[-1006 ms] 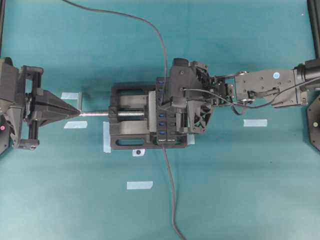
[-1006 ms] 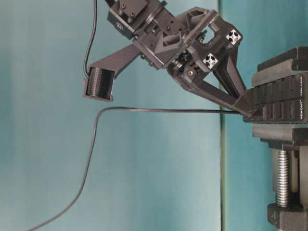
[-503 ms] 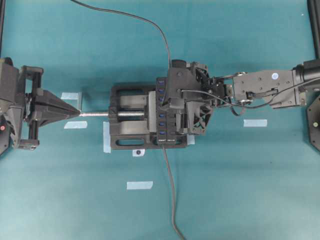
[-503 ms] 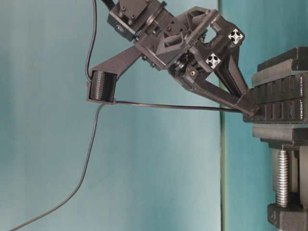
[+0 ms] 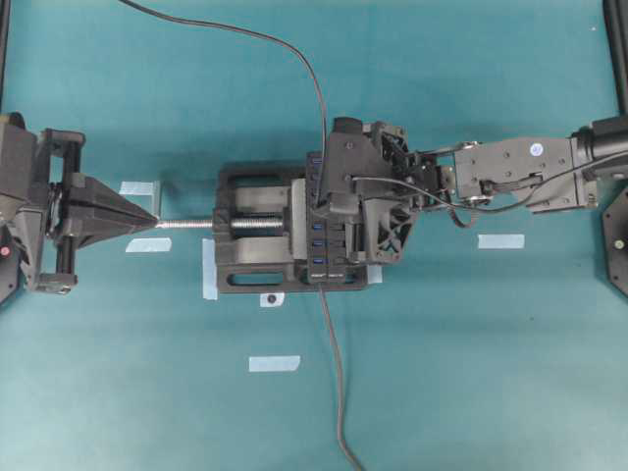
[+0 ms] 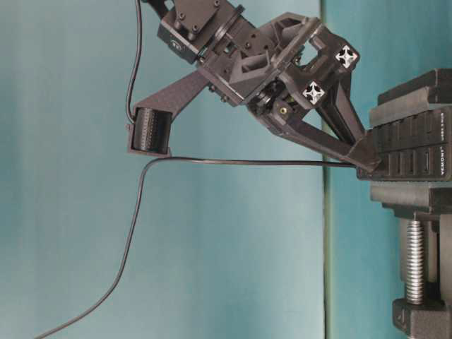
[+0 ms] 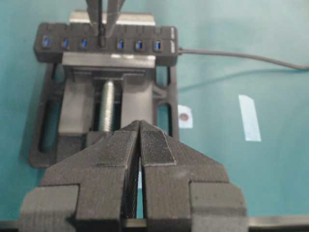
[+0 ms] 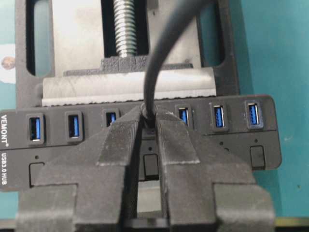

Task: Insert the USB into the center port of the fixed hub
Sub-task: 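Push the plug down into the center port with the right gripper, then open the right gripper to release the inserted plug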

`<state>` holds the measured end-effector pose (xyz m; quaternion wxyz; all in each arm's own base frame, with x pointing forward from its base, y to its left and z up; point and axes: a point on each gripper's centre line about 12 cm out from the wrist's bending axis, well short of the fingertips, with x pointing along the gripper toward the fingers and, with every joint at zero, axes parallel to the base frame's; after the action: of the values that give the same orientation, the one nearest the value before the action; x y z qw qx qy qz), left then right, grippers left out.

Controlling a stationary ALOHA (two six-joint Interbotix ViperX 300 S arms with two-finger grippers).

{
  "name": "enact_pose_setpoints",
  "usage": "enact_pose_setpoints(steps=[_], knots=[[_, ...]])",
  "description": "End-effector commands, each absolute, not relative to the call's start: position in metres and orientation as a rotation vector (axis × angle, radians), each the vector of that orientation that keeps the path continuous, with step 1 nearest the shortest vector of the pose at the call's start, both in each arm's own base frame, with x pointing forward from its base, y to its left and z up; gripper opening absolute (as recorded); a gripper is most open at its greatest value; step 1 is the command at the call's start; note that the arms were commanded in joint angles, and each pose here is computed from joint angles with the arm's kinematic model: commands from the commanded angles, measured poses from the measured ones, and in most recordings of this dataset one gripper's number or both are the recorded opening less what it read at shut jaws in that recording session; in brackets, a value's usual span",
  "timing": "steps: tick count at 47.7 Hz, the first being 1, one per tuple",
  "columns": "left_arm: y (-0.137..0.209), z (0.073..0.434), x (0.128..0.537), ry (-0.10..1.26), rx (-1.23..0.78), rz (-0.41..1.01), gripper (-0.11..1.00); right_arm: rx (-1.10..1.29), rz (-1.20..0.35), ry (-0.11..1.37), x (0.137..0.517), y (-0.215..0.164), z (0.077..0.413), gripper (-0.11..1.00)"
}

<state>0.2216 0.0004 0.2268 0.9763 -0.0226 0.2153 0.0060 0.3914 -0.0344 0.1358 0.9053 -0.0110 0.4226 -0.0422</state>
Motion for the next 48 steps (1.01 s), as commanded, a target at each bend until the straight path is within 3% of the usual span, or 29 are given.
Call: enact_pose_setpoints(steps=[1, 15, 22, 28, 38, 48], knots=[[0.0, 0.234, 0.225, 0.408, -0.046, 0.011, 0.0, -0.018, -0.08, 0.903, 0.39, -0.029, 0.129, 0.08], [0.001, 0.233, 0.224, 0.409, -0.046, 0.013, 0.0, -0.018, -0.086, 0.881, 0.396, -0.03, 0.138, 0.08], [0.001, 0.233, 0.224, 0.409, -0.047, 0.013, 0.0, -0.015, -0.085, 0.852, 0.399, -0.031, 0.144, 0.14], [0.001, 0.233, 0.224, 0.411, -0.049, 0.014, 0.0, -0.012, -0.088, 0.837, 0.4, -0.032, 0.148, 0.32], [0.001, 0.233, 0.224, 0.409, -0.047, 0.013, 0.0, -0.015, -0.09, 0.824, 0.401, -0.032, 0.155, 0.8], [0.001, 0.234, 0.224, 0.408, -0.049, 0.014, 0.0, -0.014, -0.089, 0.824, 0.401, -0.032, 0.155, 0.79]])
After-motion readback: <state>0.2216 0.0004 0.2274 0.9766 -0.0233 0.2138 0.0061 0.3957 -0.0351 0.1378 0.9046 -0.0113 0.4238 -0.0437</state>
